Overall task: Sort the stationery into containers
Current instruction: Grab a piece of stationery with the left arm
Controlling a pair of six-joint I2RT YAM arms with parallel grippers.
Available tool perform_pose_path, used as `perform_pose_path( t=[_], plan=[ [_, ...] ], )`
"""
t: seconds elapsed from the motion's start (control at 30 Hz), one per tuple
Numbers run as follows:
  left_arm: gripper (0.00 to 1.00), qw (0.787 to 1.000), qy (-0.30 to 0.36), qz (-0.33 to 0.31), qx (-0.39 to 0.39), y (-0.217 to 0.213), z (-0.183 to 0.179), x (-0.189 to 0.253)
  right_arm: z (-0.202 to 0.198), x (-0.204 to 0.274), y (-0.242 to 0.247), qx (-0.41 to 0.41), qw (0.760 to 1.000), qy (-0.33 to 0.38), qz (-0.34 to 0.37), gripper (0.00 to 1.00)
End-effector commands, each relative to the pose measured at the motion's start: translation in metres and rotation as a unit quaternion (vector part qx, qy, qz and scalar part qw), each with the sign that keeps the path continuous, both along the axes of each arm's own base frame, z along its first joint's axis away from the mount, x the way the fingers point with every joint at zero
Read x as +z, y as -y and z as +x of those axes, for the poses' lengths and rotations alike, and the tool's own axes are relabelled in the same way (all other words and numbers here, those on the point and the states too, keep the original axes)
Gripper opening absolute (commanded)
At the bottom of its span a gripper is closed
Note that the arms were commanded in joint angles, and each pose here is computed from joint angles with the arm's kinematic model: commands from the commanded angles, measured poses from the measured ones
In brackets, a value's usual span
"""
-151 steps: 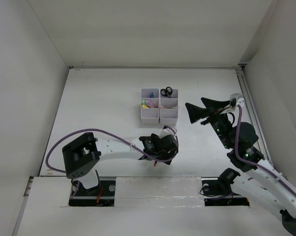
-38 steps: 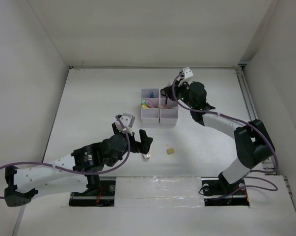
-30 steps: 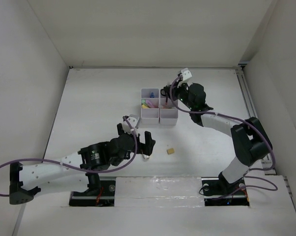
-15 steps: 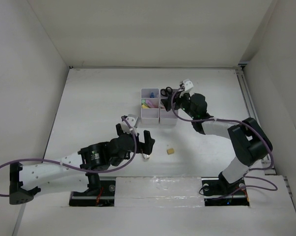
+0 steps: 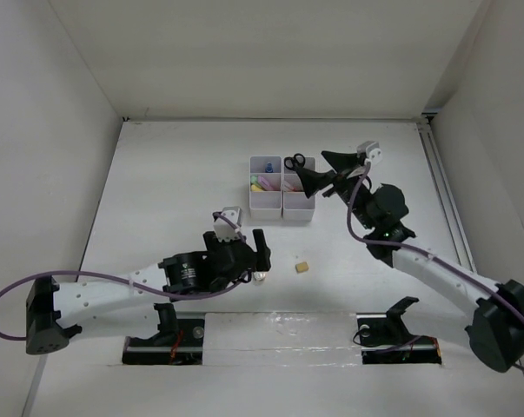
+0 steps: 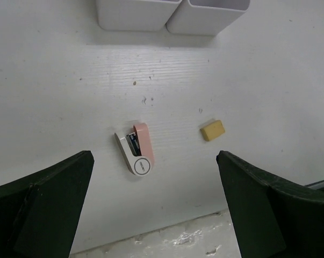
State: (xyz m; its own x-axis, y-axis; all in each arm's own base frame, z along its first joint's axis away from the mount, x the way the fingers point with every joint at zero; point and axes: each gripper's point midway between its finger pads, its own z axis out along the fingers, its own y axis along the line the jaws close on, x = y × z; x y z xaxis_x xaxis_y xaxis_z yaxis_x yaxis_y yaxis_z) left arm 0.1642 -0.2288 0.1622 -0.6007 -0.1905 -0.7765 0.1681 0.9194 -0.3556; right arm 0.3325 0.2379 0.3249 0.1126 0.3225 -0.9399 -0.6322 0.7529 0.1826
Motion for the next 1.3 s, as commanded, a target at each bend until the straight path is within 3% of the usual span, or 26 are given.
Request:
perform_pose_path(
  t=[0.0,0.33,0.73,0.9,1.03,1.13,1.2,1.27],
  plan=[
    [0.99,0.998,-0.023,-0.040,0.031,0.005,-0.002,0.001,-0.009,-0.008,0.013,-0.028,0.998,-0.060,0.003,1.00],
    [0.99,0.994,-0.083,-0.051,0.041,0.020,-0.012,-0.019,-0.045,-0.018,0.030,-0.052,0.986,-0.157,0.011,1.00],
    [0.99,0.972,-0.170,0.118,0.115,0.026,-0.016,-0.093,-0.063,-0.017,0.027,-0.018,0.987,-0.161,0.022,1.00],
    [0.98,0.965,-0.179,0.139,0.132,0.027,-0.016,-0.106,-0.066,-0.018,0.023,-0.009,0.987,-0.159,0.016,1.00],
    [0.92,0.965,-0.180,0.135,0.135,0.029,-0.015,-0.111,-0.067,-0.018,0.022,-0.004,0.987,-0.159,0.015,1.00],
    [0.82,0.964,-0.183,0.135,0.135,0.030,-0.014,-0.116,-0.068,-0.018,0.021,0.000,0.987,-0.159,0.015,1.00],
    [0.82,0.965,-0.183,0.134,0.135,0.029,-0.014,-0.119,-0.068,-0.018,0.021,0.000,0.987,-0.159,0.015,1.00],
    [0.74,0.964,-0.184,0.136,0.135,0.026,-0.015,-0.126,-0.068,-0.018,0.021,0.000,0.987,-0.159,0.015,1.00]
  ],
)
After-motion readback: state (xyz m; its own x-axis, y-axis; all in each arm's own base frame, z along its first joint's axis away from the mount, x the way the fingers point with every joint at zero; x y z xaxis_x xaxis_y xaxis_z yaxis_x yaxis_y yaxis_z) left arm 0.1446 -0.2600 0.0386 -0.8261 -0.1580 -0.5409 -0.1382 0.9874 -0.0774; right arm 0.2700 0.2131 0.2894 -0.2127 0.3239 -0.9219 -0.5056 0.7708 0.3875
